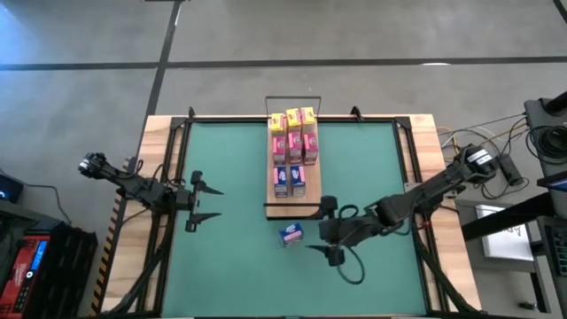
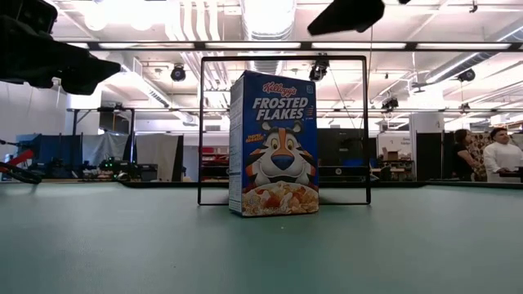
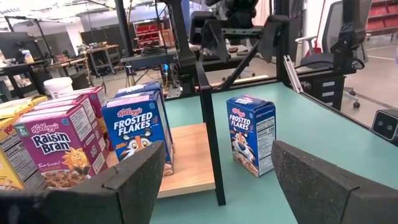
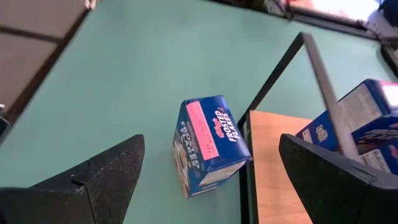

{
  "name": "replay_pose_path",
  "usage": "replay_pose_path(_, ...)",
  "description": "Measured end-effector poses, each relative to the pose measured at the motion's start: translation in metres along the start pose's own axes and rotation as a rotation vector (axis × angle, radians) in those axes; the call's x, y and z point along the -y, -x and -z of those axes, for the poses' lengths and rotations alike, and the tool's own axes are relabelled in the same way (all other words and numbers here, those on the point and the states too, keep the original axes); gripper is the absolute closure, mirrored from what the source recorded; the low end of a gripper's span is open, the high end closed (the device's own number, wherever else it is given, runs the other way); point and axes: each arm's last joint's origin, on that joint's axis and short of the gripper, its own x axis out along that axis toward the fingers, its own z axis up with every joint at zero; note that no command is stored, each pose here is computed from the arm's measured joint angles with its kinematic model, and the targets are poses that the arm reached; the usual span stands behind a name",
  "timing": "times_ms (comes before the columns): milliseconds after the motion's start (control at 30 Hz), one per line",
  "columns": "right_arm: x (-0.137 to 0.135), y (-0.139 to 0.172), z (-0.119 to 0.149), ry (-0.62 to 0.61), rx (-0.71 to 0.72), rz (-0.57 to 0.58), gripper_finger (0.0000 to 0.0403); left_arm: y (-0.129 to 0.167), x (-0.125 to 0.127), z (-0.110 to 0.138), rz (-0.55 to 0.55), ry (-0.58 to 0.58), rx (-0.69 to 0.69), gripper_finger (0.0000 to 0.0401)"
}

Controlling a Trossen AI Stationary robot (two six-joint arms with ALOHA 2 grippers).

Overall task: Stack cereal on shelf
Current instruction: Put the blue cereal box on the shelf aligned with the other blue cereal boxes

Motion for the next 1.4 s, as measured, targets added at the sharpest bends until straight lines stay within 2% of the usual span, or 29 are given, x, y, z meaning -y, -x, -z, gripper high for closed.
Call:
replay_pose_path(267,-0.008,-0.024,-0.012,0.071,-0.108,0.011,0.0041,0.000,0.000,0.000,0.000,0.000,0.000,0.0125)
replay_pose_path(467,-0.004,-0.039,-0.013,0.081,-0.195,0.024,0.0041,0.000,0.000,0.000,0.001,-0.001,-0.001,0.0125)
replay_pose_path(767,0.009,-0.044,-0.017,0.057,-0.187,-0.015,0.0041,0.000,0.000,0.000,0.001,-0.001,-0.003,0.0125)
replay_pose_path(1400,0.004,-0.077,-0.018,0.115,-0.227,-0.020,0.0041,-0.001,0.001,0.001,0.002,-0.006,-0.015,0.0125)
